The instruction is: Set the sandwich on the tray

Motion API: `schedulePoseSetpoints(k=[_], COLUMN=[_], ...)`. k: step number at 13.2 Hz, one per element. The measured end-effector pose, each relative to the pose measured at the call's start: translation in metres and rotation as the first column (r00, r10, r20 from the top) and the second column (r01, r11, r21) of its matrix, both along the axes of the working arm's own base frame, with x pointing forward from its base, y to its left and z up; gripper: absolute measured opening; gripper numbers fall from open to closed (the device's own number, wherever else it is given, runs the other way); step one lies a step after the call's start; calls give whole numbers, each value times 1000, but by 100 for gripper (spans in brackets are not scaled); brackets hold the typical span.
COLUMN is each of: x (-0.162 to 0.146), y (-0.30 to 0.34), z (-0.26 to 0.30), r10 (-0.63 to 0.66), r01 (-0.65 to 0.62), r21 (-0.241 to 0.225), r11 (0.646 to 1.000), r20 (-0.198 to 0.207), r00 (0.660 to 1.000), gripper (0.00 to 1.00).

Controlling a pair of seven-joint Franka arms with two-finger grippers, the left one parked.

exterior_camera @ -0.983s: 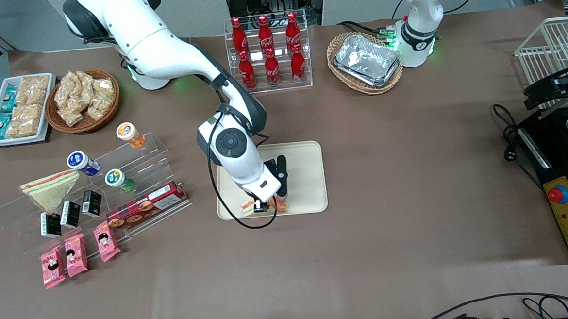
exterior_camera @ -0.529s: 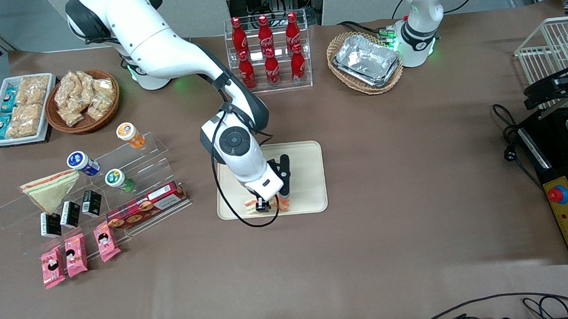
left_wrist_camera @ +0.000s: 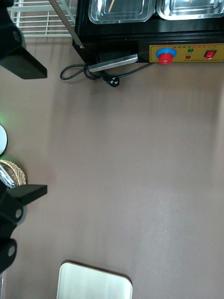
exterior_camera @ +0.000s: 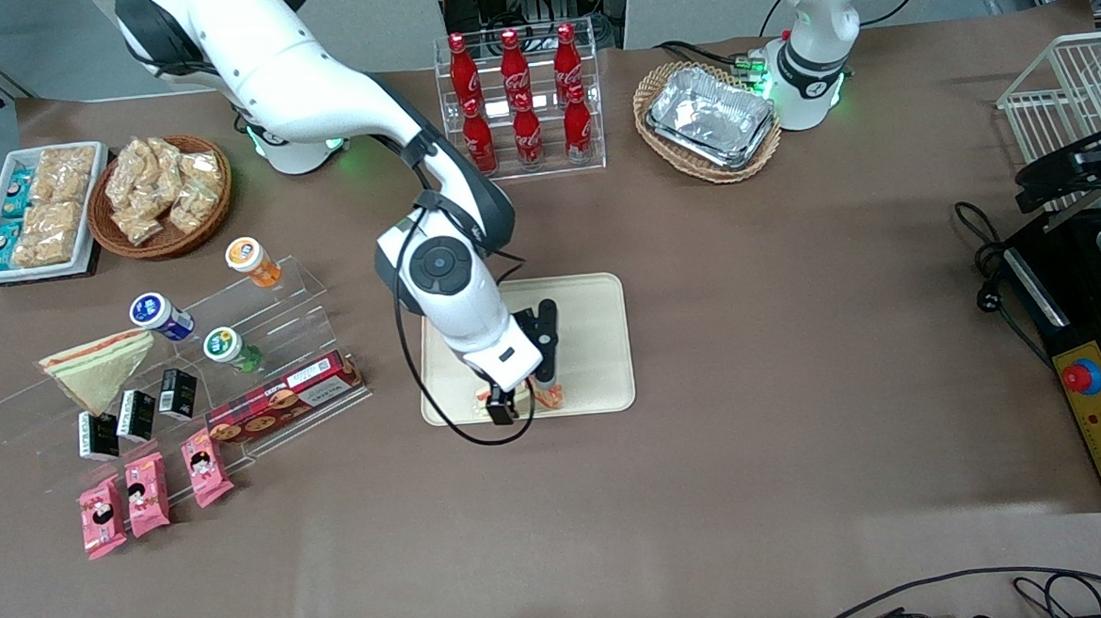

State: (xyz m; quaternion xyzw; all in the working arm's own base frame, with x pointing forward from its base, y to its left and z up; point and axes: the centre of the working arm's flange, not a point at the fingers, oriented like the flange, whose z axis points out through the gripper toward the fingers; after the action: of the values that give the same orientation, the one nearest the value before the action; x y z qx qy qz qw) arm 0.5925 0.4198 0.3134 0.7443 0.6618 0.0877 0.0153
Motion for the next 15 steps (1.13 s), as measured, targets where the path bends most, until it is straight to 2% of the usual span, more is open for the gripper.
schedulePoseSetpoints(k=[4,7,10,13,15], x=[19,20,31,25,20], y=[-65,-114,-188,-258,-332], z=[85,153,198,241,268], r10=[-96,-183,-292,-400,-509], r01=[95,183,294,403,513], r21=[-28,-7,18,8,3], r11=[995,983,956,915,858], r20=[-42,-64,-77,-106,-120], r00=[994,981,953,910,852], gripper=[100,100,100,100,100])
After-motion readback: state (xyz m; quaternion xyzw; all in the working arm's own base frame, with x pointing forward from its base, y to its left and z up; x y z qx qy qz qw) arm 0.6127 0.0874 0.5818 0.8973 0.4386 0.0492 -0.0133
